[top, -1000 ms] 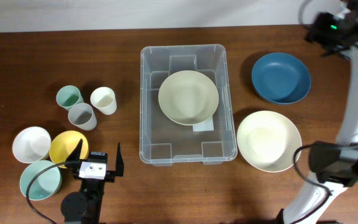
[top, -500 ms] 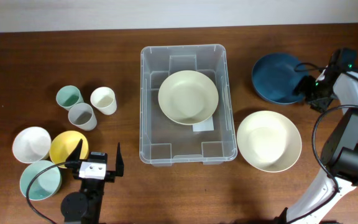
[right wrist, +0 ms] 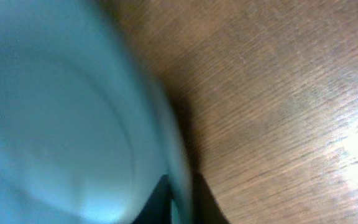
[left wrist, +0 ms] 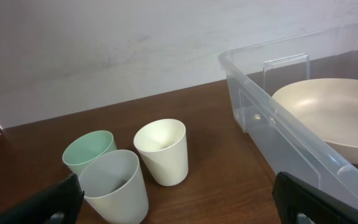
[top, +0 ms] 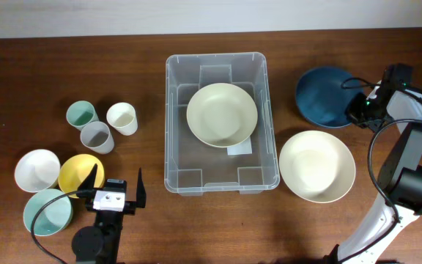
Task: Pack container
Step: 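Move right gripper to the blue bowl and grasp its rim, then carry the blue bowl with right gripper onto the cream bowl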
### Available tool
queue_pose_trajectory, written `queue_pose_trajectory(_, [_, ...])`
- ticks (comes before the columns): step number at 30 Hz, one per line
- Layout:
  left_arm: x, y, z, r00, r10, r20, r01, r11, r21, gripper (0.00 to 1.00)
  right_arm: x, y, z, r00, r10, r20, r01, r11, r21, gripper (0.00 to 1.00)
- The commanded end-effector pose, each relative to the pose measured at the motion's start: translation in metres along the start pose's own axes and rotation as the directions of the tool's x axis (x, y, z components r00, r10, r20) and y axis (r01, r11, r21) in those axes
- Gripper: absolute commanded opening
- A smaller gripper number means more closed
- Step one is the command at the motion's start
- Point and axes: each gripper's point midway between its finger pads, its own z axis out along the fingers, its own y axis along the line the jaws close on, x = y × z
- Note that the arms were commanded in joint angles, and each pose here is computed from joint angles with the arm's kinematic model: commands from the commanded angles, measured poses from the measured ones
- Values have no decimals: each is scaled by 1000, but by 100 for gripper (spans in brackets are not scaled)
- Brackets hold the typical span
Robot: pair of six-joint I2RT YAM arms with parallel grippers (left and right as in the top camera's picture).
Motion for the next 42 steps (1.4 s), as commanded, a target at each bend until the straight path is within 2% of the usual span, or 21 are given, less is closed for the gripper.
queue_pose_trajectory(1, [2,-1,0,1000,16,0,-16,1000,8,100,10,-5,9,999,-7,-34,8,1000,27,4])
queue_pose_trajectory(7, [2,-1,0,1000,16,0,-16,1000,7,100,-7,28,-21,1000,-24,6,25,994,-109,4])
queue_pose_trajectory(9, [2,-1,0,1000,16,0,-16,1000,7,100,-29,57,-72,996,-46,70,58,980,-189,4])
queue_pose_trajectory(12, [2,-1,0,1000,16,0,-16,1000,7,100,-38,87,-124,985,-112,129,141,959,-245,4])
queue_pose_trajectory(13, [2,-1,0,1000,16,0,-16,1000,7,100,-37,106,-155,971,-170,166,209,943,-257,4])
queue_pose_trajectory(15, [2,-1,0,1000,16,0,-16,1000,7,100,-30,126,-182,950,-239,200,287,922,-261,4])
queue_pose_trajectory(19, [2,-1,0,1000,16,1,-16,1000,8,100,16,187,-225,881,-409,236,465,838,-285,4])
queue_pose_trajectory(22, [2,-1,0,1000,16,0,-16,1000,8,100,71,235,-218,816,-544,193,578,768,-276,4])
queue_pose_trajectory(25, [2,-1,0,1000,16,0,-16,1000,7,100,117,266,-188,754,-644,126,654,722,-225,4])
queue_pose_trajectory(27, [2,-1,0,1000,16,0,-16,1000,7,100,137,278,-165,737,-670,83,672,715,-192,4])
queue_pose_trajectory(30, [2,-1,0,1000,16,0,-16,1000,7,100,156,290,-135,719,-694,35,688,704,-176,4])
queue_pose_trajectory(36, [2,-1,0,1000,16,0,-16,1000,7,100,155,285,-109,708,-706,-5,698,702,-139,4])
queue_pose_trajectory(38, [2,-1,0,1000,16,0,-16,1000,8,100,148,283,-112,706,-708,15,706,701,-101,11])
queue_pose_trajectory(39, [2,-1,0,1000,16,0,-16,1000,8,100,141,283,-122,707,-706,45,707,703,-76,22])
queue_pose_trajectory(40, [2,-1,0,1000,16,0,-16,1000,7,100,135,284,-131,709,-702,68,705,706,-64,29])
queue_pose_trajectory(41, [2,-1,0,1000,16,0,-16,1000,7,100,125,288,-155,712,-691,126,701,711,-63,45])
queue_pose_trajectory(42, [2,-1,0,1000,16,0,-16,1000,7,100,119,289,-172,714,-682,161,697,714,-63,50])
